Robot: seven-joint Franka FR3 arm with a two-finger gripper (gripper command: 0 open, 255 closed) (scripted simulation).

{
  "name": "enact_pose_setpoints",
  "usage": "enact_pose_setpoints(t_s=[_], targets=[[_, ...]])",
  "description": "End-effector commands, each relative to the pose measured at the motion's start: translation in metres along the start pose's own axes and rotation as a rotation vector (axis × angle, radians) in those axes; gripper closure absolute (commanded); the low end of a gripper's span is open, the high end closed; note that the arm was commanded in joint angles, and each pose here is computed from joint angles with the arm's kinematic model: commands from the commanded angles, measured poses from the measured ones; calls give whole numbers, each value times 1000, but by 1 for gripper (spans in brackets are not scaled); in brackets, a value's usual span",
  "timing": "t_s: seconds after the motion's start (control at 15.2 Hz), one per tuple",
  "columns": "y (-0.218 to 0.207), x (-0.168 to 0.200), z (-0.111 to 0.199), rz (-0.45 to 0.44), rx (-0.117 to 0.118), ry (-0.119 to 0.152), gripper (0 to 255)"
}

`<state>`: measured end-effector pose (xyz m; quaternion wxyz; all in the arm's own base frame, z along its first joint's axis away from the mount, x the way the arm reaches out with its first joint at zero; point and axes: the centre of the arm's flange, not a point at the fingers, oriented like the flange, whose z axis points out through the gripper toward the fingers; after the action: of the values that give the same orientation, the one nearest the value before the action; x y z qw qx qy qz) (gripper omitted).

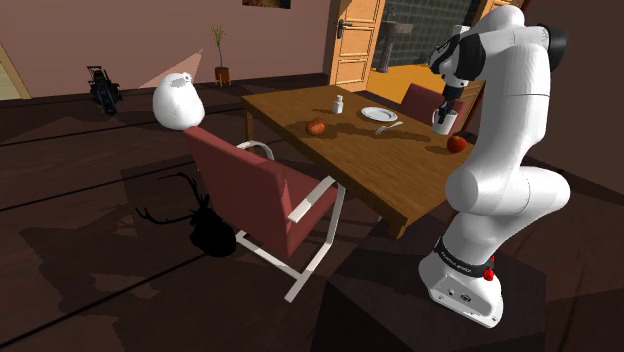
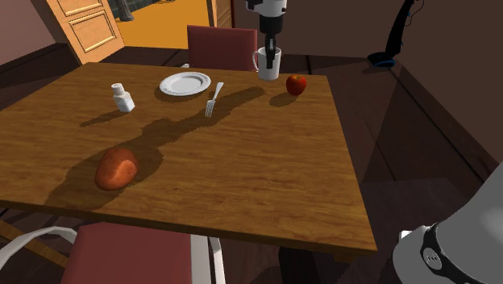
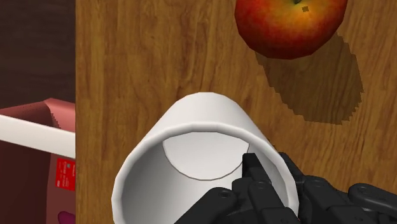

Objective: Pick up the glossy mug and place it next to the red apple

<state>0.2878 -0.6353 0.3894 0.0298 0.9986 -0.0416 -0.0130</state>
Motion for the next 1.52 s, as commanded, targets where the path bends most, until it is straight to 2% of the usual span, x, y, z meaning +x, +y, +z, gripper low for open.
enact_pose_setpoints(t_s=[0.0,0.26,0.73,0.79,1.12,1.39,1.45], targets=[[-2,1,10,0,-1,0,255],[-3,1,30,0,-1,0,255],[-3,1,30,0,-1,0,255],[-3,1,30,0,-1,0,0],[-3,1,30,0,-1,0,0],[-3,1,-20,0,-1,0,0],[-3,1,-20,0,-1,0,0]])
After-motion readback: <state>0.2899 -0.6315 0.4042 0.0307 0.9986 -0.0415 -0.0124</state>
